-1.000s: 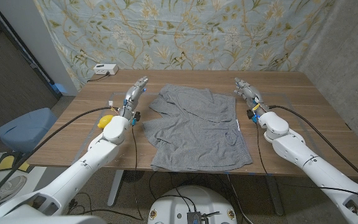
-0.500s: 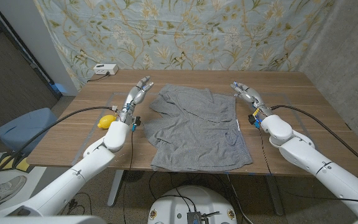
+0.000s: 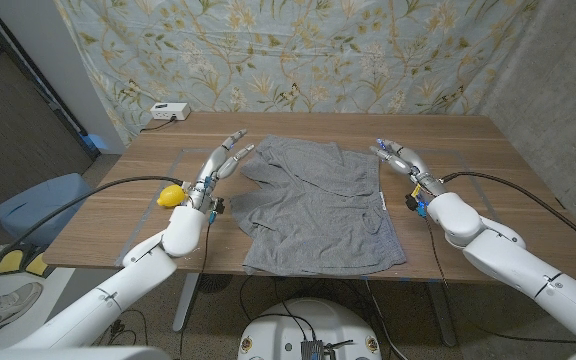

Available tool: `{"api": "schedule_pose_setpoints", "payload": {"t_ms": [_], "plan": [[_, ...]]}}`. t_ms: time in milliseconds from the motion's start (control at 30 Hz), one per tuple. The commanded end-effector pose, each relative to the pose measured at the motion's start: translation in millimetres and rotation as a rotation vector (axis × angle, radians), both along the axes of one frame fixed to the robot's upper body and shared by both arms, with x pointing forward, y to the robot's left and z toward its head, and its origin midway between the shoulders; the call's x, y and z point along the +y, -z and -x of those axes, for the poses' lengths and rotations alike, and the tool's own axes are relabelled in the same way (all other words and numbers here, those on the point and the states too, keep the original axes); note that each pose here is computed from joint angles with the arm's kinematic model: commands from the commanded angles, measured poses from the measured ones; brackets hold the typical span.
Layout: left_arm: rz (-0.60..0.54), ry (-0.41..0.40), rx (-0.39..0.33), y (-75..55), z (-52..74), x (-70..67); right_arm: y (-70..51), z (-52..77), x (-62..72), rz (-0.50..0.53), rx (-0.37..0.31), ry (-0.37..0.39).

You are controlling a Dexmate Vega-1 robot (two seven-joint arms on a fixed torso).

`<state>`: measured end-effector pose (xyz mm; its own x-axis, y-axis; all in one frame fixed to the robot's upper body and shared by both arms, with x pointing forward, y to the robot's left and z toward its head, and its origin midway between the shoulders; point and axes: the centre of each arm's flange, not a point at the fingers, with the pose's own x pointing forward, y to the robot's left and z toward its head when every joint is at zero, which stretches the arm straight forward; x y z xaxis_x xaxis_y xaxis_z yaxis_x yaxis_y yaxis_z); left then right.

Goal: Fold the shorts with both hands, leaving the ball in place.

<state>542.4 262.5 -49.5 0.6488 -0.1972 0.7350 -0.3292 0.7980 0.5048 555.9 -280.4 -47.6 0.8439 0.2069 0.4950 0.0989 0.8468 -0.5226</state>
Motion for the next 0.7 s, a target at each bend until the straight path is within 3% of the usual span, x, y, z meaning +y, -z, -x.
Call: {"api": "schedule_pose_setpoints", "payload": {"t_ms": [33, 700], "plan": [[-0.104, -0.042, -0.012, 11.3, 24.9, -6.3, 12.6, 29.8, 4.9, 0.124, -0.004, 0.058], [-0.247, -0.078, 0.02, 29.4, 57.2, -16.1, 39.2, 65.9, 8.1, 0.259, 0.04, 0.106]]}}
